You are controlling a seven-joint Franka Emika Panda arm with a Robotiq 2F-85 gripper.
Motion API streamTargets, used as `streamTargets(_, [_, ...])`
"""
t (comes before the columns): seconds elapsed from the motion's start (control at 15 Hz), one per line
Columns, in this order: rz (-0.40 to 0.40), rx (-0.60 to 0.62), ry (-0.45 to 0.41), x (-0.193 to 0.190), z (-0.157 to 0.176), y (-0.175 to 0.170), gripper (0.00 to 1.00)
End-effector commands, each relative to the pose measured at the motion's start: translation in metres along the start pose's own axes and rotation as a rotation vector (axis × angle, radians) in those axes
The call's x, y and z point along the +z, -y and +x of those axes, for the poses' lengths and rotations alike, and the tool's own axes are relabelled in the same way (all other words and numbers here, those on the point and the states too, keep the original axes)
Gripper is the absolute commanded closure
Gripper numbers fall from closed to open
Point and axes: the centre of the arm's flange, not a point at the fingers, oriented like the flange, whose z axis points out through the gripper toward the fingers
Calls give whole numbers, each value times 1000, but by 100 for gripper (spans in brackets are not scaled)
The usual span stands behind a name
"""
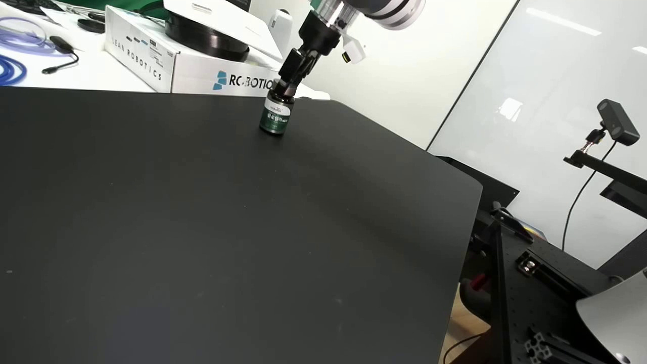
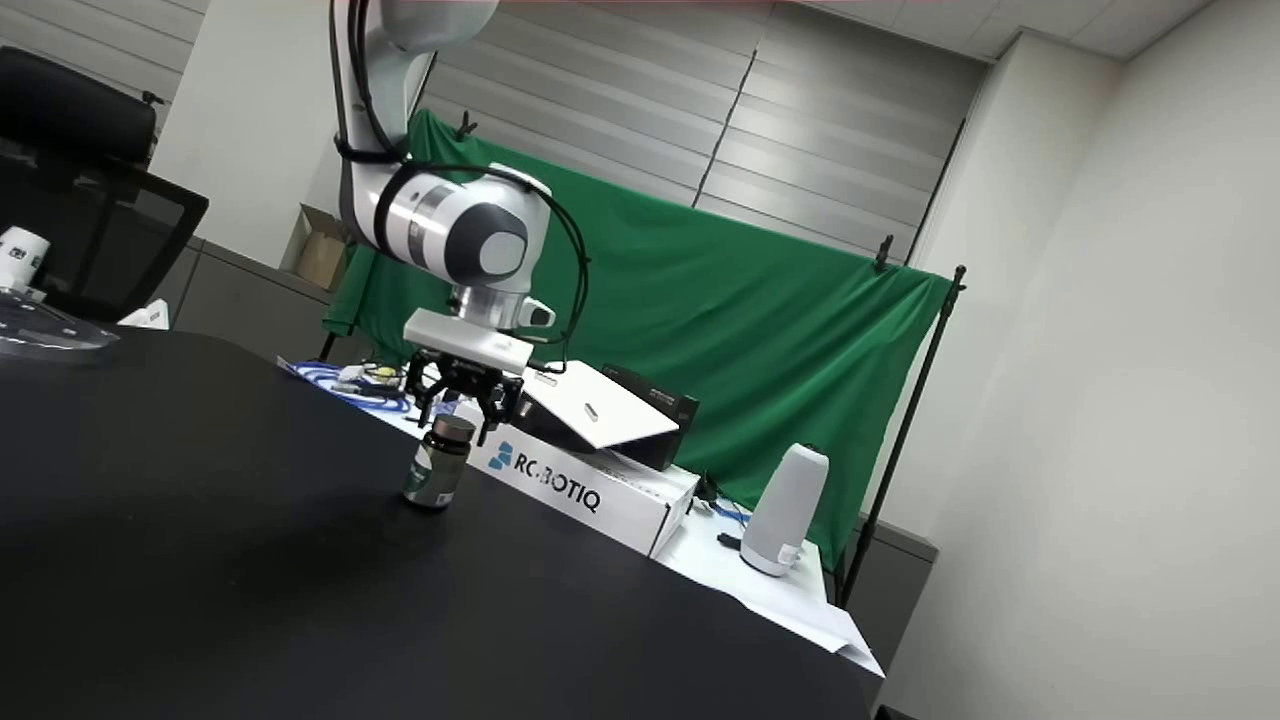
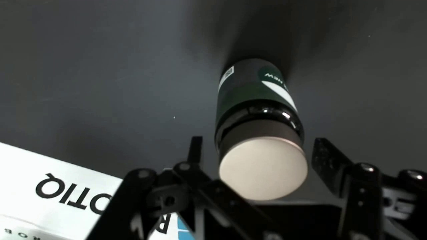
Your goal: Move the bottle slightly down on the table
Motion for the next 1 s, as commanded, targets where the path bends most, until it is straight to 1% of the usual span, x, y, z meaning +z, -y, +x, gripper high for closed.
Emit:
streamTargets(0.0, [23, 30, -5, 5, 6, -4, 47])
streamTargets(0.13, [23, 27, -10, 1, 7, -2, 60])
streamTargets(0.27, [14, 15, -18, -5, 8, 1, 64])
streamTargets(0.47, [10, 4, -17, -17, 7, 6, 64])
streamTargets(0.67, [11, 2, 5, -37, 3, 11, 64])
streamTargets(0.93, [-12, -17, 57, -77, -19, 23, 64])
